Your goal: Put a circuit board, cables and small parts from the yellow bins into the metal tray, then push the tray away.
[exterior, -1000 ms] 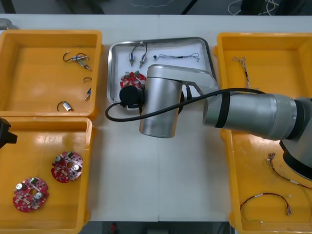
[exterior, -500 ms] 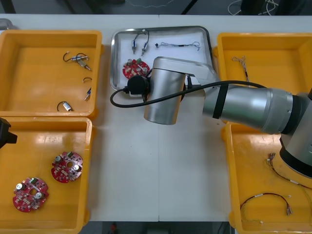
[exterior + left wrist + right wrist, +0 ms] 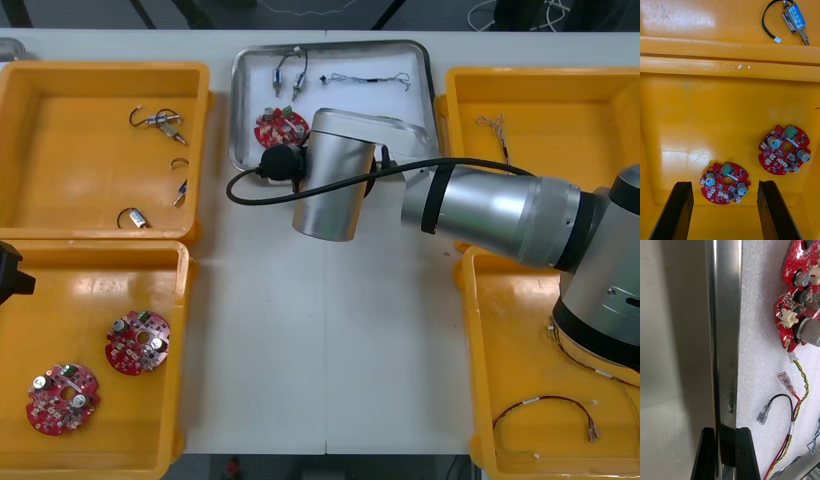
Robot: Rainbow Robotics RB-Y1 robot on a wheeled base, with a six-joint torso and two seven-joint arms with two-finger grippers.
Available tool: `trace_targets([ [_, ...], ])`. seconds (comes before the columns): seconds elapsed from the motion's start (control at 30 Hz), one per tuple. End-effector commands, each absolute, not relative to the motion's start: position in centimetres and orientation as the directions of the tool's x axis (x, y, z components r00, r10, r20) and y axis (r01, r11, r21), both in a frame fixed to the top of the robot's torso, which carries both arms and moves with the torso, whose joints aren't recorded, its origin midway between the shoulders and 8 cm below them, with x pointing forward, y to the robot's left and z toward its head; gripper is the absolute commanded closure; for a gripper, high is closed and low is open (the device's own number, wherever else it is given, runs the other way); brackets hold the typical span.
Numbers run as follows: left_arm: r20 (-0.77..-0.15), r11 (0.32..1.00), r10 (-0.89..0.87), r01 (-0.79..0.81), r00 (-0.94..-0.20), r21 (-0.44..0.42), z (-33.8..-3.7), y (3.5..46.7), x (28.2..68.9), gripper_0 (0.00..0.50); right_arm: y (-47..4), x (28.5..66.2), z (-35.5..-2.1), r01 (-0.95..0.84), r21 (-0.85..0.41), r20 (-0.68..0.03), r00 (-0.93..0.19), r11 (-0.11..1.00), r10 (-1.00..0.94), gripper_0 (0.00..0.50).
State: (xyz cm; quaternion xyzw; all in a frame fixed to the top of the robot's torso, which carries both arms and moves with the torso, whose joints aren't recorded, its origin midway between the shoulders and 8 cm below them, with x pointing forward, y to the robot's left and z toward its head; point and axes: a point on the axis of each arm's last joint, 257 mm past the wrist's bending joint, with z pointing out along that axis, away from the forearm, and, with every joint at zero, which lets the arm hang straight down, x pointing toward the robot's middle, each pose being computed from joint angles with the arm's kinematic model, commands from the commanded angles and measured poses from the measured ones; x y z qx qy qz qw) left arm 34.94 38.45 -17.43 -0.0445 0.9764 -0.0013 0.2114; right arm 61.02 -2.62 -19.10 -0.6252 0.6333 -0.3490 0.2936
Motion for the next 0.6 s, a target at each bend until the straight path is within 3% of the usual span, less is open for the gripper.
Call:
trace_targets([
  [0.03,-0.447,0.998,-0.034,-0.055,-0.894,0.035,-15.82,39.66,34.91,0.000,0.35,62.18,-14.84,-0.541,-0.841,0.019,-0.023,-0.003,-1.000,0.500],
  [0.47,-0.447,0.998,-0.034,-0.055,-0.894,0.035,-15.82,39.66,34.91,0.000,0.42,62.37,-14.82,-0.547,-0.837,-0.010,-0.036,0.028,-0.999,0.490],
  [0.5,-0.447,0.998,-0.034,-0.055,-0.894,0.035,-15.82,39.66,34.91,0.000,0.38,62.37,-14.83,-0.547,-0.837,-0.008,-0.036,0.027,-0.999,0.326],
  [0.6,-0.447,0.998,-0.034,-0.055,-0.894,0.035,-15.82,39.66,34.91,0.000,0.50,62.31,-14.79,-0.547,-0.837,-0.011,-0.034,0.027,-0.999,0.135],
])
